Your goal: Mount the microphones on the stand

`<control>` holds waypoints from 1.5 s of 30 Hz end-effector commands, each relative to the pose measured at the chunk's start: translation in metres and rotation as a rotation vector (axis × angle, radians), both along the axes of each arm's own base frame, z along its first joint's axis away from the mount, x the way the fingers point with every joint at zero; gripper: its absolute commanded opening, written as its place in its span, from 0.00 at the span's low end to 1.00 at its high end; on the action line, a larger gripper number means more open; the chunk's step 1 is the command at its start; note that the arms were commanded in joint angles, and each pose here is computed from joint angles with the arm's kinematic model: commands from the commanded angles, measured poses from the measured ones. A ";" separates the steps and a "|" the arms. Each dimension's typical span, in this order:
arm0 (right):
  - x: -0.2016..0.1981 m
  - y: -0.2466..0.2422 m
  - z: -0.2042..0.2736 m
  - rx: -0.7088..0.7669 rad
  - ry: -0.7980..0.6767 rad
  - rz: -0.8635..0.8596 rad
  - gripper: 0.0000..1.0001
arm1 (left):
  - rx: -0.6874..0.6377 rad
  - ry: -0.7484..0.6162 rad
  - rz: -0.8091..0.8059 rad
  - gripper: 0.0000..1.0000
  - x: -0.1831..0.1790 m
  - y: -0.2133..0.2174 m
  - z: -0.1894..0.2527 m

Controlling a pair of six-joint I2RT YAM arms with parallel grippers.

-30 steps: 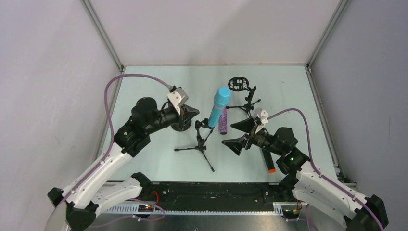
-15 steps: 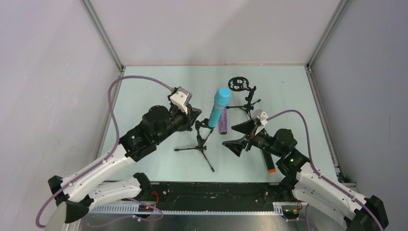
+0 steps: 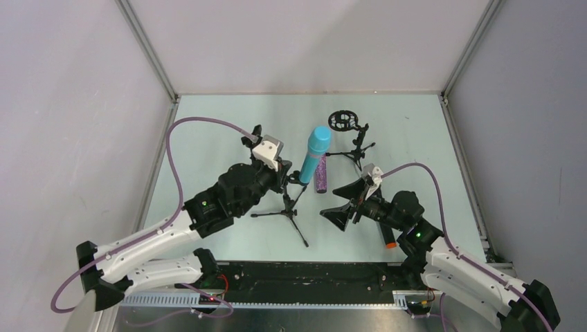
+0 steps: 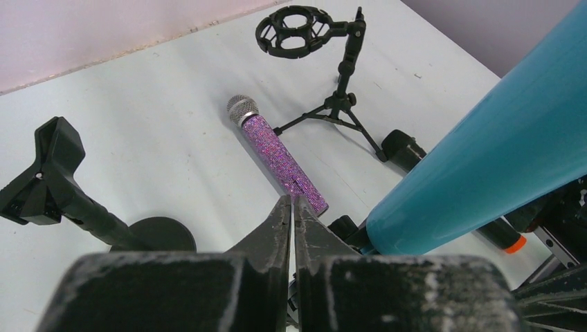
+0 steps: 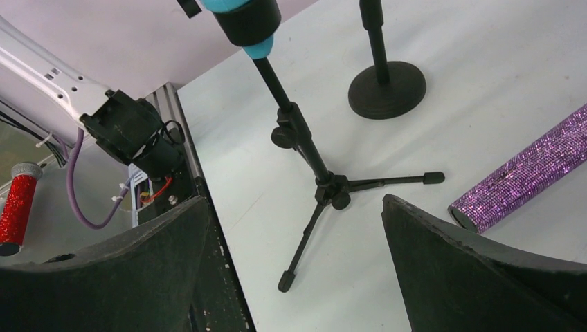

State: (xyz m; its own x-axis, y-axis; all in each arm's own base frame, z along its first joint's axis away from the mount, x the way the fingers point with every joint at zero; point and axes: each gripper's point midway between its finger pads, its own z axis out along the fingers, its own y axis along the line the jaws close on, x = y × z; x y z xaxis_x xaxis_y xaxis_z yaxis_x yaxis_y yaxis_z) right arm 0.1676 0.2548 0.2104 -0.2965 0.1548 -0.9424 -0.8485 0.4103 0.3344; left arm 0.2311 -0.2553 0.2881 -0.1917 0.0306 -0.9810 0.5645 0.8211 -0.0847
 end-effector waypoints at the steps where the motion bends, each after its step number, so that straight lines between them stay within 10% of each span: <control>1: 0.002 -0.004 0.002 0.023 -0.004 -0.036 1.00 | 0.061 0.015 0.061 0.07 0.002 0.011 -0.023; 45: 0.009 -0.013 -0.017 0.022 0.046 -0.115 1.00 | 0.348 0.013 0.157 0.07 -0.011 0.028 -0.106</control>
